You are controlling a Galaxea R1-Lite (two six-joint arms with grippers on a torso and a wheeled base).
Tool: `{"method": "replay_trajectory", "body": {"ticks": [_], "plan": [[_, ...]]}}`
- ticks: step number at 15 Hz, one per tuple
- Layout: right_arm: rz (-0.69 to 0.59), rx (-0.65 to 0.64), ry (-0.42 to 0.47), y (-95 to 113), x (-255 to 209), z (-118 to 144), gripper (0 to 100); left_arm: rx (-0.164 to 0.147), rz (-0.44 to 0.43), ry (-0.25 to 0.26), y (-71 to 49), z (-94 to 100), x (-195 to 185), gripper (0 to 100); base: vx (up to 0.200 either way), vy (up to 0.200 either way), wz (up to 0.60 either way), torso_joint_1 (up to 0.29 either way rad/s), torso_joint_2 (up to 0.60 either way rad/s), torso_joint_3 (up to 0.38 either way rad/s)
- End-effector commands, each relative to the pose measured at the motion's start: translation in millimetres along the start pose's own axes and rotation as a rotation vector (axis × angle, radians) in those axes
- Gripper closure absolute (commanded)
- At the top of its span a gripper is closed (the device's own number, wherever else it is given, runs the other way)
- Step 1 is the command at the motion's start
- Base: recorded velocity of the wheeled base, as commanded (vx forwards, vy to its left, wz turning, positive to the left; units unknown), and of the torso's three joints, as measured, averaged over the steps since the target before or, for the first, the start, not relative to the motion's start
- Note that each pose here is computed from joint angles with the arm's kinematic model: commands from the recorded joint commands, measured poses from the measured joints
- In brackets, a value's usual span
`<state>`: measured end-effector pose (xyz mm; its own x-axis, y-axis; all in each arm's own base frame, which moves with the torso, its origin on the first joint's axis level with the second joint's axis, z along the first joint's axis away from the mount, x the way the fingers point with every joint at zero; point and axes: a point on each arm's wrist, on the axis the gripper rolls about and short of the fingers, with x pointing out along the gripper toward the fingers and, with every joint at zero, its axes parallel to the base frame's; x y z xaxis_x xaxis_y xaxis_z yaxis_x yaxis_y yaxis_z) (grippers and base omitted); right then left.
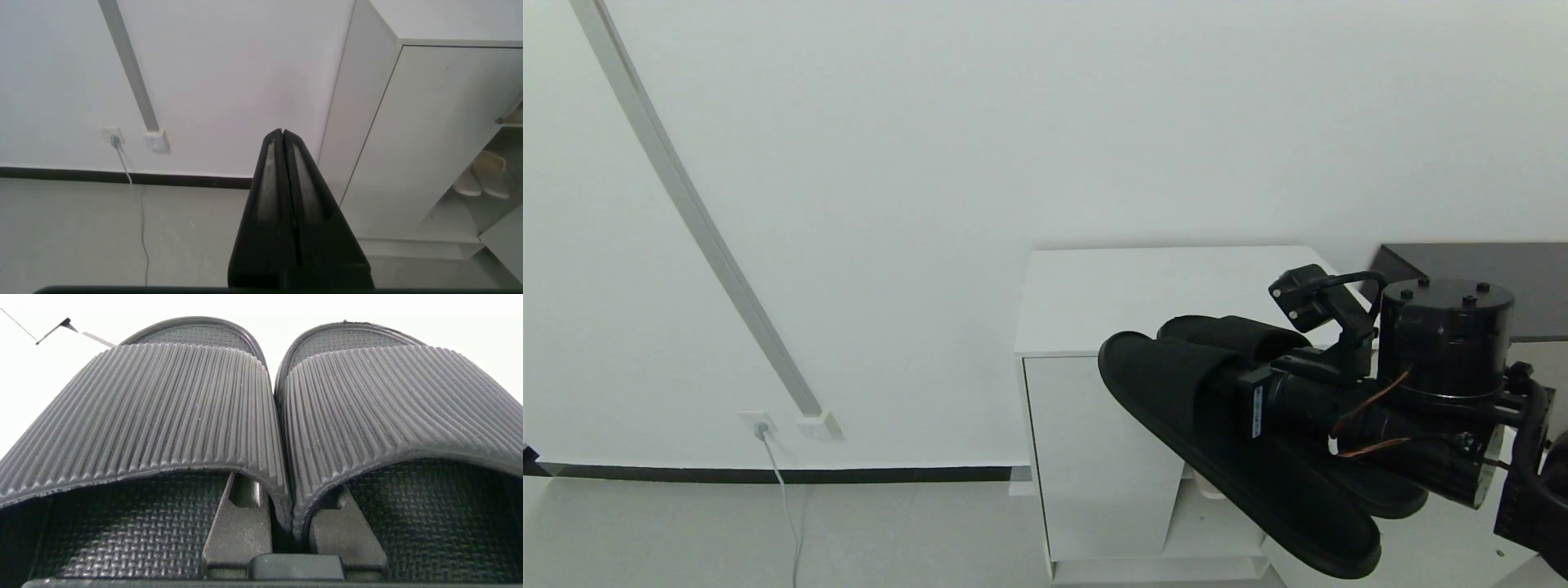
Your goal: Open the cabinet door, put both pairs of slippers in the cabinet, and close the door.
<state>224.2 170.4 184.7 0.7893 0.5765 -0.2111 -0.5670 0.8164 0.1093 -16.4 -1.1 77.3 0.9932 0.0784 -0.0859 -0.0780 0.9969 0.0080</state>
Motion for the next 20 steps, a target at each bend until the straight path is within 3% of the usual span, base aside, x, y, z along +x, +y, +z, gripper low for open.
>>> {"method": "replay_trajectory", "body": {"ticks": [1, 5, 20], "plan": [[0.002, 0.000, 0.004, 0.5, 0.8, -0.9, 100, 0.000, 0.001, 0.000, 0.0, 0.0, 0.0, 100, 0.000, 0.000, 0.00, 0.000, 0.00, 0.000], [0.006, -0.002, 0.007, 2.1, 1.0, -1.9, 100, 0.000, 0.001, 0.000, 0.0, 0.0, 0.0, 100, 0.000, 0.000, 0.00, 0.000, 0.00, 0.000], [0.006, -0.002, 0.006, 2.1, 0.6, -1.8, 100, 0.000, 0.001, 0.001, 0.0, 0.0, 0.1, 100, 0.000, -0.200, 0.00, 0.003, 0.00, 0.002]]}}
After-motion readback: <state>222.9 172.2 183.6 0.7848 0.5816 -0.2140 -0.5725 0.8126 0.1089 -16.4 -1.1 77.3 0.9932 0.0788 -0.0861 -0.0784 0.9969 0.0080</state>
